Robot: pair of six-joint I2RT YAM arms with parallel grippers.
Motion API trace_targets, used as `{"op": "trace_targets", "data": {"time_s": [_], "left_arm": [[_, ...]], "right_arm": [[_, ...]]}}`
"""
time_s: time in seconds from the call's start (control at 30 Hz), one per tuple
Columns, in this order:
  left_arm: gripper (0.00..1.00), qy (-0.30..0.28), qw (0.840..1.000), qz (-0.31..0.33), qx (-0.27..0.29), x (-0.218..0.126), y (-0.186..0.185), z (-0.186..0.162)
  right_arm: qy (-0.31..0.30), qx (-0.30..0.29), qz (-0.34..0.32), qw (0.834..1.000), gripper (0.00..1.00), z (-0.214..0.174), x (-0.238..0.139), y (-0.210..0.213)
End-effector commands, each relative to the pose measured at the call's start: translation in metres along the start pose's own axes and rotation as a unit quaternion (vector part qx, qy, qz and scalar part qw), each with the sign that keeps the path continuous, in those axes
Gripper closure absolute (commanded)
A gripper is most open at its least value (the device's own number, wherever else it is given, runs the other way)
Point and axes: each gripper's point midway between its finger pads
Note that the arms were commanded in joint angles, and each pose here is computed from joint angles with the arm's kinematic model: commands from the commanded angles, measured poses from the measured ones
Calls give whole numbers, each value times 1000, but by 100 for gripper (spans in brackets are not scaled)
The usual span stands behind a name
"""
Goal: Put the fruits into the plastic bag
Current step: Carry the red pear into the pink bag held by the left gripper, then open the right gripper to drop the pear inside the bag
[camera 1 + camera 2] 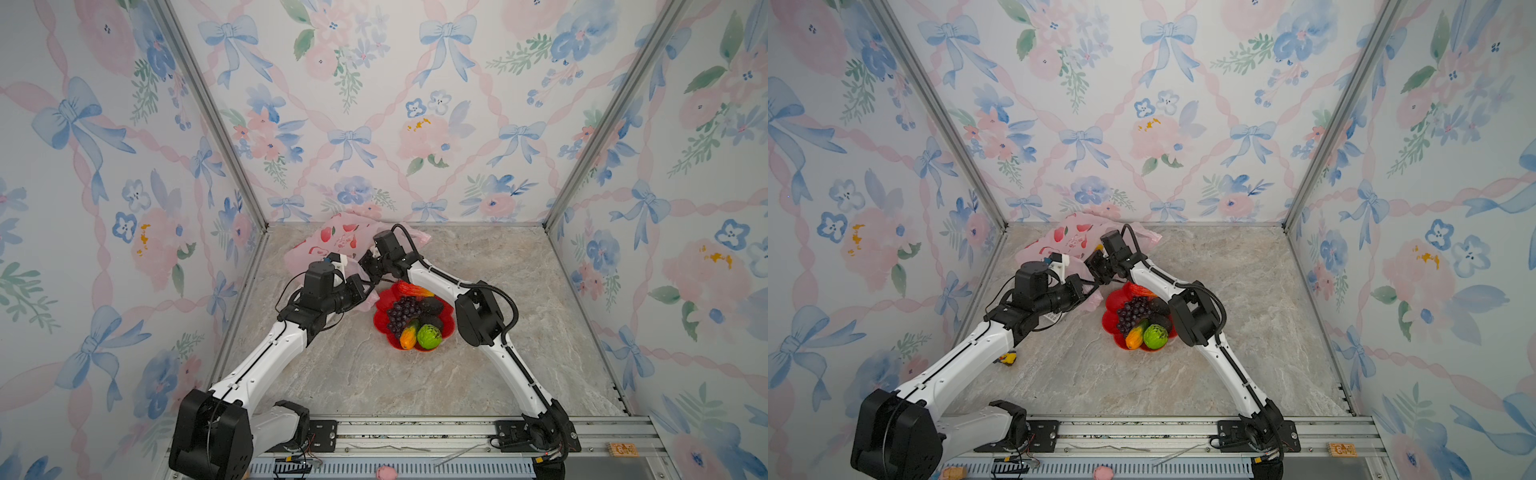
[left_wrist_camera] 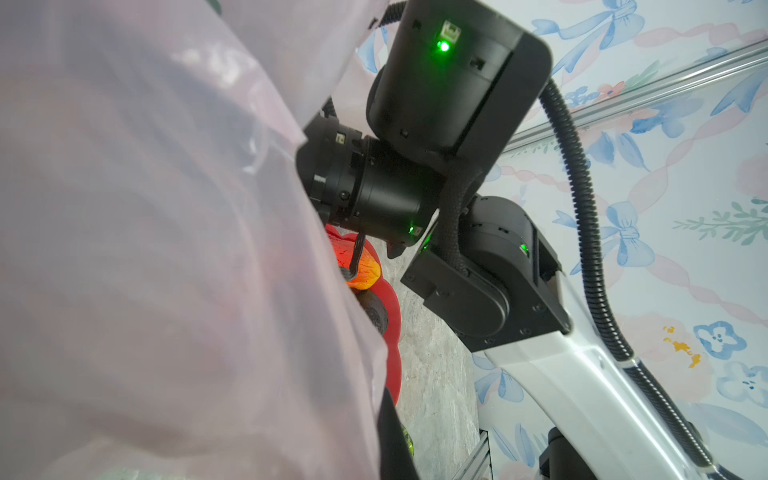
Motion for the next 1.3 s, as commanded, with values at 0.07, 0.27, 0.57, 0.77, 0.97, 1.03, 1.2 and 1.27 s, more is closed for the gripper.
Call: {"op": "trace_targets", "data": {"time_s": [0.07, 0.27, 0.57, 0.77, 0.97, 1.03, 1.2, 1.27], "left_arm": [[100, 3, 1000, -10, -2, -2, -3, -5], [100, 4, 1000, -12, -3, 0, -3, -4], [100, 3, 1000, -12, -2, 0, -4, -4], [100, -2, 1000, -11, -1, -2, -3, -2], [100, -10, 1000, -9, -1, -3, -3, 1], [100, -13, 1000, -8, -2, -4, -3, 3], [100, -17, 1000, -7, -4, -6, 0, 5], [100, -18, 1000, -7, -5, -6, 1, 6]], "right_arm": [[-7, 2, 25, 1000, 41, 2, 9, 10], [-6, -4, 49, 999, 4, 3, 9, 21], [-9, -15, 71, 997, 4, 4, 2, 38], [-7, -26, 63, 998, 4, 0, -11, 45], [-8, -36, 31, 999, 4, -5, -39, 37], [-11, -35, 25, 999, 4, -6, -50, 33], [-18, -51, 16, 998, 4, -8, -83, 31], [-19, -59, 10, 998, 4, -10, -98, 30]]}}
Point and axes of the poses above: each gripper's point midway between its finger pads, its own x axis out along the fingers, its own y axis along the line the jaws close on, z = x × y, and after that the axes turned 1 degree about -x, right-handed
